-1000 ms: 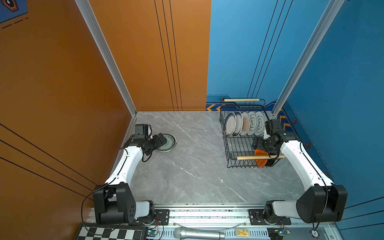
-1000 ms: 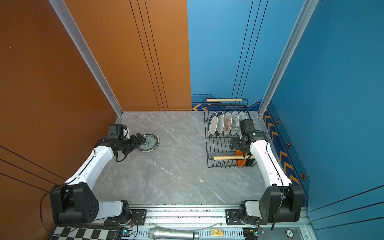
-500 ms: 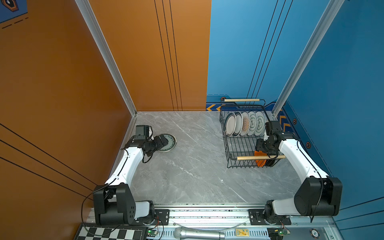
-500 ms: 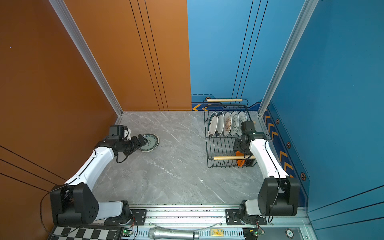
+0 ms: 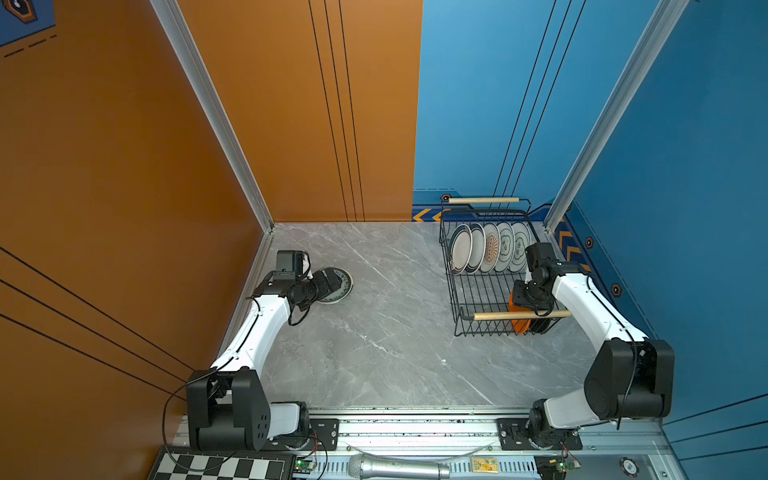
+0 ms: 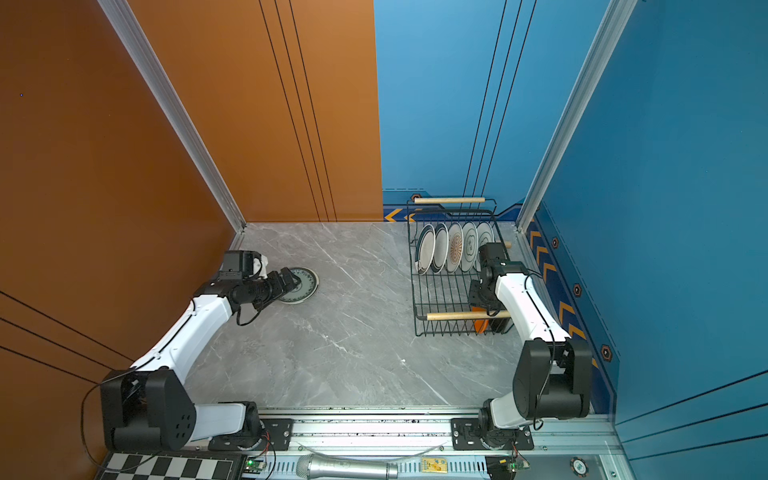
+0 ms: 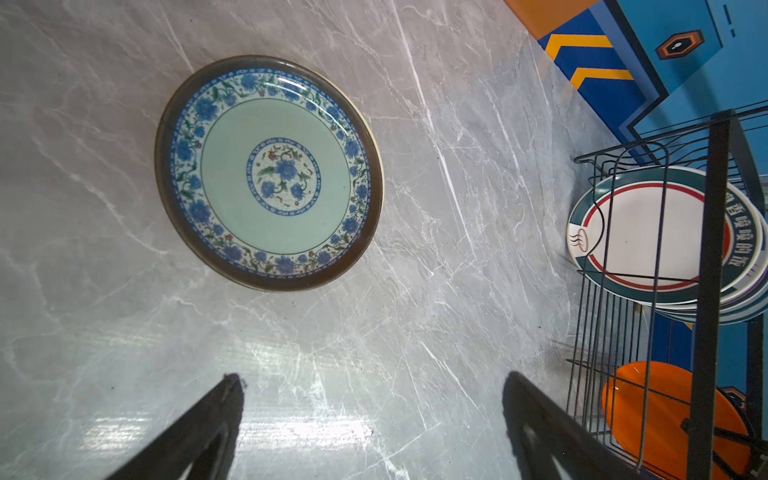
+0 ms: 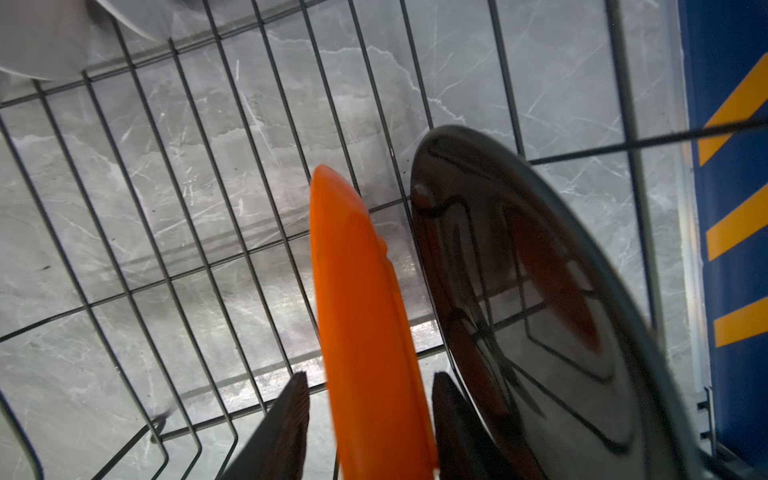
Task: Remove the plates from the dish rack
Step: 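Lower the right gripper into the rack and grasp the orange plate's rim, then lift the orange plate out toward the left gripper while the left gripper reaches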
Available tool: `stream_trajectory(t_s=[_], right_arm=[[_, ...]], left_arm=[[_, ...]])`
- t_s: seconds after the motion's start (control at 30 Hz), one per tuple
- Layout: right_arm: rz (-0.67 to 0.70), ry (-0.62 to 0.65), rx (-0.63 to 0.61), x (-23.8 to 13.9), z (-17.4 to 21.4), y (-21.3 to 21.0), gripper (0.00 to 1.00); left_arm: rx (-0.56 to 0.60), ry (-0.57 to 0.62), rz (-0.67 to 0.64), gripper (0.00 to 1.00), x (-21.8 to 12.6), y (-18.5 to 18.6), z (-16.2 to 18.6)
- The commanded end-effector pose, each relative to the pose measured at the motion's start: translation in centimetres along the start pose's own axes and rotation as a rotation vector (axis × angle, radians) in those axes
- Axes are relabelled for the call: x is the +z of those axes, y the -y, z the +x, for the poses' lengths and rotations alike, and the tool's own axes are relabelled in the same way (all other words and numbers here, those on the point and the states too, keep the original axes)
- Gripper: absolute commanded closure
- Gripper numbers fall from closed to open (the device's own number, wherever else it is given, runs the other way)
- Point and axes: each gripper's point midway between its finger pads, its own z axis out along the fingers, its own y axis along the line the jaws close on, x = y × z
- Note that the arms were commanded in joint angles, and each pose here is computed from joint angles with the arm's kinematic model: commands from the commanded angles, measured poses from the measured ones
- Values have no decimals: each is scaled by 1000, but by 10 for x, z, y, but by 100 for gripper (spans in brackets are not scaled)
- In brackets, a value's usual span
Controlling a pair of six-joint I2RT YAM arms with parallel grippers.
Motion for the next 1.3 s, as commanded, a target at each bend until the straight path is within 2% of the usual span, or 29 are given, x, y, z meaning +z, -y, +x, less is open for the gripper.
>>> stream_trajectory(t_s=[0.0, 0.23, 0.3, 0.37, 0.6, 0.9, 1.17, 1.27], right_arm=[[49, -19, -43, -2, 1, 5, 59], [94, -16, -87, 1, -3, 7, 75], [100, -12, -96, 1, -4, 7, 76], [106, -19, -103, 3, -4, 7, 82], [103, -28, -120, 8, -2, 4, 93], [148, 22, -164, -6, -10, 3, 98], [301, 124, -218, -49, -36, 11, 100], [379, 199, -239, -74, -49, 14, 100]], left_arm=[[1, -8, 20, 2, 3, 4, 4], [-41, -59, 32, 2, 16, 9, 8], [-41, -73, 33, 2, 20, 10, 11], [-36, -76, 37, 2, 21, 13, 11], [-25, -58, 39, 2, 16, 16, 9], [-18, -80, 51, 2, 21, 20, 11], [20, -14, 47, 2, 4, 27, 4], [30, 24, 45, 2, -5, 29, 0]])
